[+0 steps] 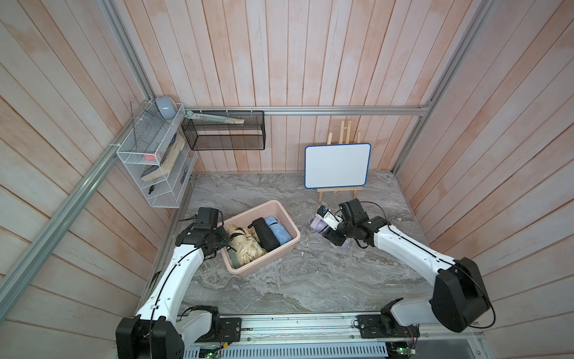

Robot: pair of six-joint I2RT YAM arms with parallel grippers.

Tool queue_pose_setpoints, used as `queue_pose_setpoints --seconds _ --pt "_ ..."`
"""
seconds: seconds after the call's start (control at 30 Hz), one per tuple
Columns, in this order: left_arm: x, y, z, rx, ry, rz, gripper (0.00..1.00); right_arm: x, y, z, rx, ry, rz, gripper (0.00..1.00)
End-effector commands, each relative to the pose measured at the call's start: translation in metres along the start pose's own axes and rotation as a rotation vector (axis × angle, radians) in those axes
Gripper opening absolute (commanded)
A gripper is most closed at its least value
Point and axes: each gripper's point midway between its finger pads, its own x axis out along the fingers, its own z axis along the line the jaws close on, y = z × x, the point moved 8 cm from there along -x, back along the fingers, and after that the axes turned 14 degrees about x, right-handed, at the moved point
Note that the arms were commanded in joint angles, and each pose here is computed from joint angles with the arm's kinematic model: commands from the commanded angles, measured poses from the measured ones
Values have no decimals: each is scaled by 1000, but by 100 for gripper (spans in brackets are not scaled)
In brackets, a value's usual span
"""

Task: Put the umbrella into the storage box
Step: Pick up the umbrella from the center of the board, then place the umbrella in the storage box.

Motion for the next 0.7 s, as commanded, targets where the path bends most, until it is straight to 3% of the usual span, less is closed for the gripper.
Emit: queue_pose_setpoints --seconds 0.0,0.17,0.33,0.67 --pt "-9 -21 -22 59 112 -134 0 -29 -12 -3 231 67 -145 22" --pt "-7 -20 -39 89 150 -137 0 -68 -18 -3 436 99 -206 22" --pt "-5 -18 -62 116 196 -138 0 -88 -29 10 598 61 -164 22" --pt "-6 -14 -102 138 275 -142 0 -72 -74 80 694 -94 -111 24"
